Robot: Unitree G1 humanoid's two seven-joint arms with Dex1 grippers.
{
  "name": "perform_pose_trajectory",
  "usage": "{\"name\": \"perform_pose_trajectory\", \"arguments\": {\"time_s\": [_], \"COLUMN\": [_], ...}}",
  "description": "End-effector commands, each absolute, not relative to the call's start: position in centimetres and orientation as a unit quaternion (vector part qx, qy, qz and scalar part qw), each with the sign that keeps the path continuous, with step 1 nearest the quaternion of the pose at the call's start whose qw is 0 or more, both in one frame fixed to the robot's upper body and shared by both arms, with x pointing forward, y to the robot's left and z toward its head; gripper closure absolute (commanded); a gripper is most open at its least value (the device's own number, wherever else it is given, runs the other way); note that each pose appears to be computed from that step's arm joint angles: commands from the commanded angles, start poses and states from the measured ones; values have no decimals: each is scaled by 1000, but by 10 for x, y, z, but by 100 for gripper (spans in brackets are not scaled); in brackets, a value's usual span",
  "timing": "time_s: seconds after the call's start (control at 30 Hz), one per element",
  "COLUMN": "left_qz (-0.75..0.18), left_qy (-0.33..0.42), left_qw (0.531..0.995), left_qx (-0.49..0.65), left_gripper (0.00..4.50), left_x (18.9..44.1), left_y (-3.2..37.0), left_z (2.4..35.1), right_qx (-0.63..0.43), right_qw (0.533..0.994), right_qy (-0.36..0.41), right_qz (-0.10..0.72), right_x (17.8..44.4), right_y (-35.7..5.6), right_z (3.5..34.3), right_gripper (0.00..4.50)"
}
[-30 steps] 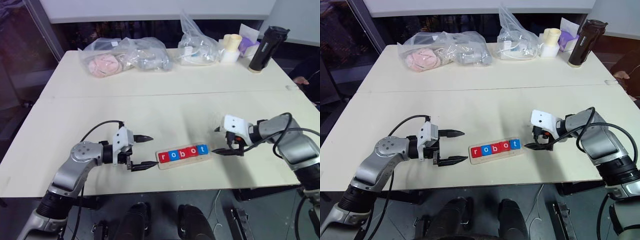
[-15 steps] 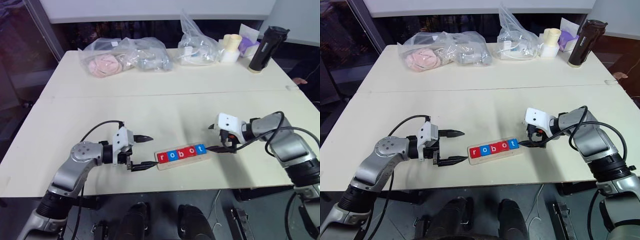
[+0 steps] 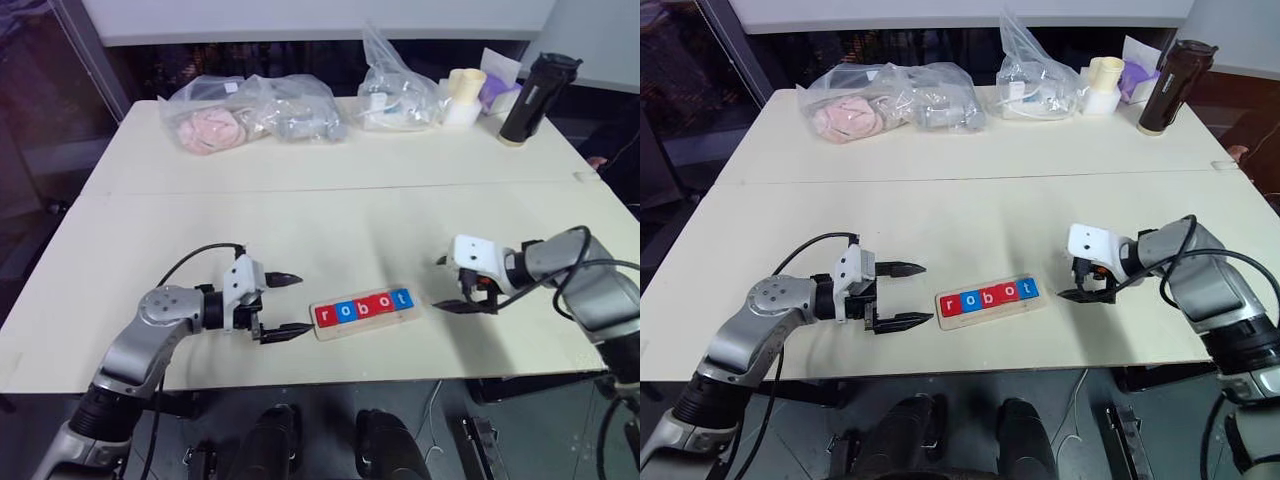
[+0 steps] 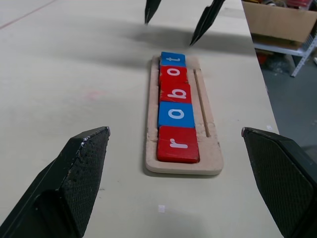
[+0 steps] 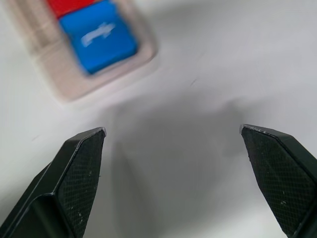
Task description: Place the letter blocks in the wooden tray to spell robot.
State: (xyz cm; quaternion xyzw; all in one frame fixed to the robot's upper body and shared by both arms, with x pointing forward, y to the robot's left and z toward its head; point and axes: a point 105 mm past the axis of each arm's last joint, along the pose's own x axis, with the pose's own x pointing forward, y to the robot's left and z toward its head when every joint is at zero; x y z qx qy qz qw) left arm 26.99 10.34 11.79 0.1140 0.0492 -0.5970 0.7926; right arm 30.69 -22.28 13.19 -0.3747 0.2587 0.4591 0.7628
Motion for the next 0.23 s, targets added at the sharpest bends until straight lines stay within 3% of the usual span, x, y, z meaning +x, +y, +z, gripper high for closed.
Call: {"name": "perform_pose_trajectory", "arguments": {"time_s": [0.03,0.23], "left_qz": [-593,-592], "left_qy": [37,44], "left_qw": [795,796], "left_qx": [117,121], "left_gripper": [0,0], "left_x": [268,269], "left_y": [107,108], "left_z": [128,127], "right_qx": [-372,-354], "right_qw": [778,793], "right_qy": [221,214], "right_qz": [456,447], "right_x": [298,286], "right_y": [-215,-209], "right_z": [158,161], "right_gripper": [1,1]}}
